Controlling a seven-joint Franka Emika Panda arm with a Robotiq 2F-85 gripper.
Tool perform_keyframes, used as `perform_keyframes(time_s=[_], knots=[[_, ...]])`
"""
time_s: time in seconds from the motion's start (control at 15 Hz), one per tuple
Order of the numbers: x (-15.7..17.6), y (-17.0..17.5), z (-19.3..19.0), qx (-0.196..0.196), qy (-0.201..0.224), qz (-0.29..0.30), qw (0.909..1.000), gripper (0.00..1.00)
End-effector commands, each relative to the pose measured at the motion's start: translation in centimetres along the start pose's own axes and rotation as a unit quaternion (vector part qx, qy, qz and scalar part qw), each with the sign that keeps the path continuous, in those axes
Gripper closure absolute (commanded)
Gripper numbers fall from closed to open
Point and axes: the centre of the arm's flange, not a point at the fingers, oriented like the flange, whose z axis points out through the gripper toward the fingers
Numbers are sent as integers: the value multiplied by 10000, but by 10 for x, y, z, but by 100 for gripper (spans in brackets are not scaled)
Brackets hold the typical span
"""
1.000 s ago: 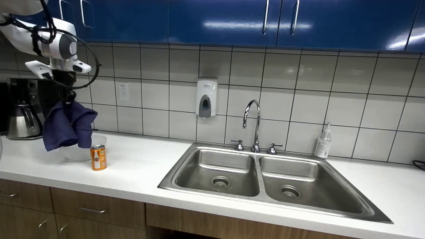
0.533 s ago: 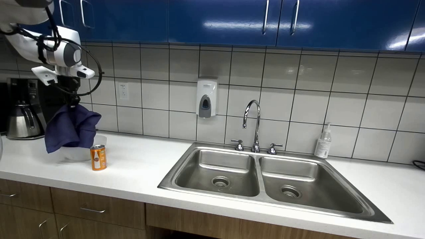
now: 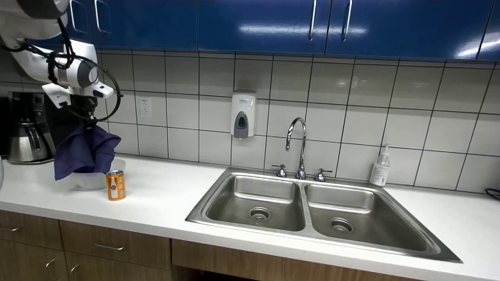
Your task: Place the towel in the bowl
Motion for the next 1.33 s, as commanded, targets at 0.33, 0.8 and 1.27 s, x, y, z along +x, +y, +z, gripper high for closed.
perform_keyframes(time_s=[0.33, 0.8, 1.27], knots=[[-2, 6, 28, 76, 59, 155, 9998, 99], [-3, 12, 46, 21, 44, 179, 9998, 99], [3, 15, 69, -160, 26, 410, 9990, 99]])
